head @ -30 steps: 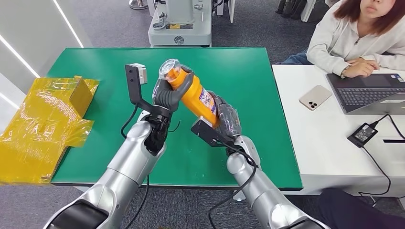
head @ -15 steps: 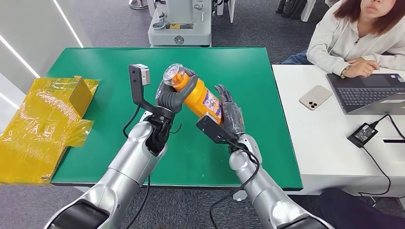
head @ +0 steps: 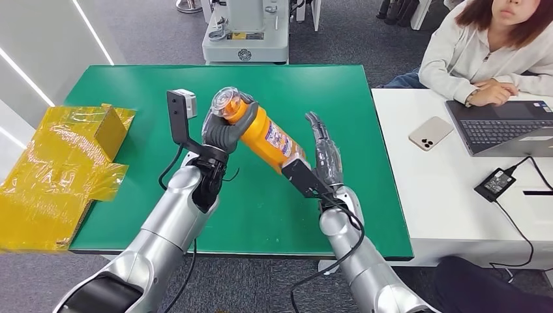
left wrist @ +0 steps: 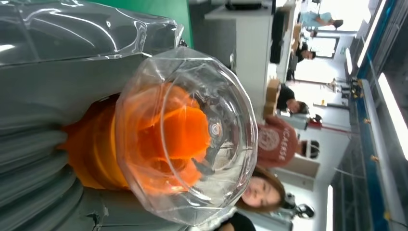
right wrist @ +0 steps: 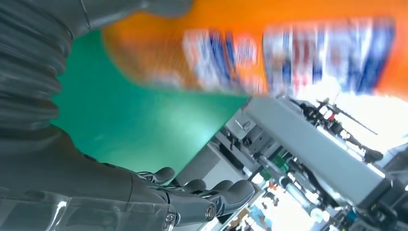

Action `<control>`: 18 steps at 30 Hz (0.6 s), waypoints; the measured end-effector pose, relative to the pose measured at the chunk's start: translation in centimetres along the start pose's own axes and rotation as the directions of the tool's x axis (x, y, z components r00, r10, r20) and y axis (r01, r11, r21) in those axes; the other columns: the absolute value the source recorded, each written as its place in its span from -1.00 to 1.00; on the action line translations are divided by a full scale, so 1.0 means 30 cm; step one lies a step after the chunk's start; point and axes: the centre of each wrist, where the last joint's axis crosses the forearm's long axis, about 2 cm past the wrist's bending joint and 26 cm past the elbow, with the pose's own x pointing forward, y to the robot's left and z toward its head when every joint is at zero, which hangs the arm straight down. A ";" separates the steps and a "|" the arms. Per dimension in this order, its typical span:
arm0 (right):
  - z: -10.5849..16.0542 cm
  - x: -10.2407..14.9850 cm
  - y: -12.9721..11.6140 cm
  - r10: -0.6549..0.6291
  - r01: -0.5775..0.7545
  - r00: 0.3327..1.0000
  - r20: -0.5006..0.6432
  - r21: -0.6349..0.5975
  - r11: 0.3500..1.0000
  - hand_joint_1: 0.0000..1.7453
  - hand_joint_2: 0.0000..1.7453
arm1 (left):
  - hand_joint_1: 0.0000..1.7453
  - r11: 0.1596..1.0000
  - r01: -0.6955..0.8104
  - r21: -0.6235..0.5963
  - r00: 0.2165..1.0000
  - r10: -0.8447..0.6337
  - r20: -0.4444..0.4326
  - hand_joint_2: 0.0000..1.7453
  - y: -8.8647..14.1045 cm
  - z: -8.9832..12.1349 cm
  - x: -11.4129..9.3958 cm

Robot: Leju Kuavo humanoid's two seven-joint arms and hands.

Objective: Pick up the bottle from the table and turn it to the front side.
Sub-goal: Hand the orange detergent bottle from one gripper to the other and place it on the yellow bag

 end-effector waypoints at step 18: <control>0.204 0.055 -0.169 -0.166 0.219 0.956 0.243 -0.211 0.953 -1.00 1.00 | 1.00 0.520 0.806 0.284 0.505 -0.853 0.130 1.00 0.216 0.033 0.114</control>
